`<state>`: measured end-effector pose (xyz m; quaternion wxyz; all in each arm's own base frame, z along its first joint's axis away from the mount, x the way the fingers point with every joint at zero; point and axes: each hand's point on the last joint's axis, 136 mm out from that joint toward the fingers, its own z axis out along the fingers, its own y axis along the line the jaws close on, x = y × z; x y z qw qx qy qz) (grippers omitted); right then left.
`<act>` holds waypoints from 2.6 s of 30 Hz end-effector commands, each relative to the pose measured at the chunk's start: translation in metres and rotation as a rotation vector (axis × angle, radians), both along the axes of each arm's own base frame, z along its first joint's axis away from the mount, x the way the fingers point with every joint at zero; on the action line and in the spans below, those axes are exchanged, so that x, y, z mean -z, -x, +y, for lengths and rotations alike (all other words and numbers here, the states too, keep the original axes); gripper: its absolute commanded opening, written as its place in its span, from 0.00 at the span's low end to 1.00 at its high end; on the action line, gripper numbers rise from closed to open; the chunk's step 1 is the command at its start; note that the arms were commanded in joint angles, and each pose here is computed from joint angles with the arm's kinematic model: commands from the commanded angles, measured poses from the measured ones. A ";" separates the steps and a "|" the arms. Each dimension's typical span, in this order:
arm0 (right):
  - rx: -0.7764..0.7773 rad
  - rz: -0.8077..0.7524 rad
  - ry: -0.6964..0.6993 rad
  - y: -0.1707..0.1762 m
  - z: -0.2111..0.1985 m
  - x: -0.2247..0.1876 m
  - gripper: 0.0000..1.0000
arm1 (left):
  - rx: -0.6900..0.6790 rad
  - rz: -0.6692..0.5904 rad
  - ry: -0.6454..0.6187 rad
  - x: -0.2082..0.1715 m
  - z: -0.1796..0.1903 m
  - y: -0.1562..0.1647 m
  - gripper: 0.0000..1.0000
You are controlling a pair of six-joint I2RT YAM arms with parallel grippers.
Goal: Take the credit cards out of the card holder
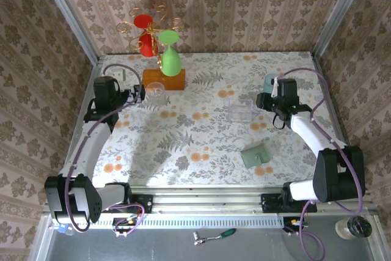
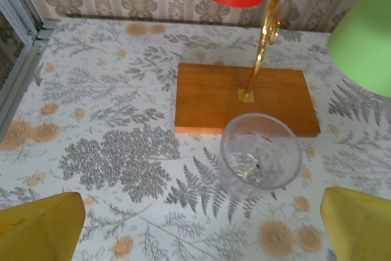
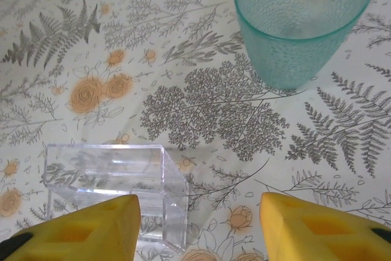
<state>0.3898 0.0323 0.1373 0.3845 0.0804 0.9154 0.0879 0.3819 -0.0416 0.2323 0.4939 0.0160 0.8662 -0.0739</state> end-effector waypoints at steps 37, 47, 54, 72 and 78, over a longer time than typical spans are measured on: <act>-0.027 0.347 0.017 -0.025 0.035 0.064 0.19 | 0.075 0.157 -0.134 0.027 0.004 0.044 1.00; -0.032 0.344 0.021 -0.029 0.039 0.064 0.15 | 0.067 0.142 -0.139 0.025 0.006 0.045 1.00; -0.023 0.335 0.040 -0.031 0.041 0.058 0.10 | 0.066 0.143 -0.136 0.025 0.006 0.045 1.00; 0.001 0.287 0.017 -0.067 0.124 0.040 0.04 | 0.078 0.143 -0.136 0.026 0.001 0.046 1.00; -0.026 0.306 0.023 -0.070 0.155 0.044 0.04 | 0.080 0.144 -0.138 0.026 0.000 0.047 1.00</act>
